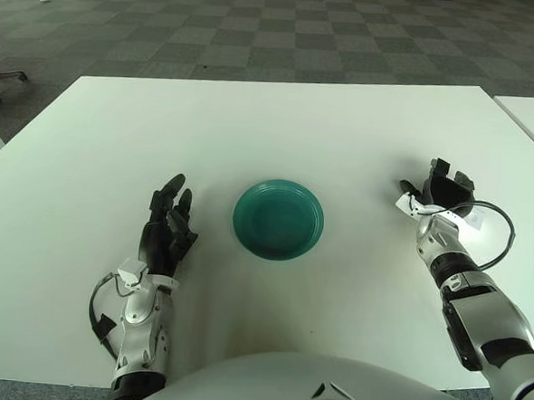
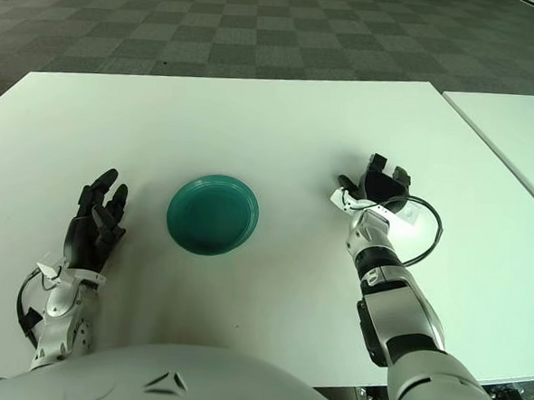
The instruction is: Put the charger into the plate.
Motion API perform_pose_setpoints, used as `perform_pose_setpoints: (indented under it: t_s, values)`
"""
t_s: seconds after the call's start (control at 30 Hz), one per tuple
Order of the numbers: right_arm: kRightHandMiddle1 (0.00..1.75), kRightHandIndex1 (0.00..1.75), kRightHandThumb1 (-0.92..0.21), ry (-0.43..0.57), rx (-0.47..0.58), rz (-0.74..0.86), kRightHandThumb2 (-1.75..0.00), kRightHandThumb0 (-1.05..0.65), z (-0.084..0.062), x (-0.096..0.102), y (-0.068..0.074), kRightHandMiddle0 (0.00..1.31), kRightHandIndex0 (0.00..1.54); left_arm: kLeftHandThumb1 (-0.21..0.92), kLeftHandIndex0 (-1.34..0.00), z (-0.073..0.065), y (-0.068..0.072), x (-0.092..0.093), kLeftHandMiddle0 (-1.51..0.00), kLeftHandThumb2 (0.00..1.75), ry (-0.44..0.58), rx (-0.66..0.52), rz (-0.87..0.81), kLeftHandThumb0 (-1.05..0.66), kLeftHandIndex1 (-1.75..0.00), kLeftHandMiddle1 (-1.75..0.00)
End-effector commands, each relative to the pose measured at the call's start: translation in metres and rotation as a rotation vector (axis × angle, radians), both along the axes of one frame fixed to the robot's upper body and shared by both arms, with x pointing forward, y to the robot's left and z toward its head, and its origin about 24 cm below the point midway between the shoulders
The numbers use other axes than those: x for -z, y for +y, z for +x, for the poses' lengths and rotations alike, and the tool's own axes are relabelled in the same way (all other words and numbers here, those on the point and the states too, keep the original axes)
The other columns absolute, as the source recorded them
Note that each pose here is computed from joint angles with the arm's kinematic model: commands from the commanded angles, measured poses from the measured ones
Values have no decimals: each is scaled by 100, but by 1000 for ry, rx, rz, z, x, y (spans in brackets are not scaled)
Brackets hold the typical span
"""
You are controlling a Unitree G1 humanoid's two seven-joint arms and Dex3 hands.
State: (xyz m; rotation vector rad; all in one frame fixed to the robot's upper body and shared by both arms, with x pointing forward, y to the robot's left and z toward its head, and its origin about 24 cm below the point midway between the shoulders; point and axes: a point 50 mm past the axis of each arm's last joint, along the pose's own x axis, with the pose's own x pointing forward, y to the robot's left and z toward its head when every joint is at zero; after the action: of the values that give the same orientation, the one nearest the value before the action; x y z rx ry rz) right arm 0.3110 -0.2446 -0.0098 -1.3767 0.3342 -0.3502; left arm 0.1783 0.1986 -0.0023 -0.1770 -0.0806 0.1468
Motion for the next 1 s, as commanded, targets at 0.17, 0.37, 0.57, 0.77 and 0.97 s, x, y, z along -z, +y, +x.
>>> perform_pose_setpoints:
  t_s: [0.17,0.37,0.57,0.77,0.97]
  values:
    - [48,2,-92,531,77,179,-68,-101,-86,94,14,0,29,92,0,-7,4,13,-30,104,86,-17,-21,-93,-72,-1]
    - [48,3,-92,556,77,206,-66,-101,-86,96,17,0,31,92,0,-6,4,13,-30,104,85,-17,-21,-93,-72,-1]
    - [48,3,-92,605,92,234,-64,-100,-90,100,19,0,33,92,0,-6,4,13,-30,104,85,-17,-21,-93,-72,0]
    - [48,4,-92,640,101,244,-63,-102,-92,102,19,0,35,92,0,-7,4,12,-30,104,85,-17,-21,-93,-72,0]
    - [45,3,-92,657,101,246,-64,-102,-93,103,19,0,34,92,0,-7,4,12,-30,104,85,-17,-21,-93,-72,0]
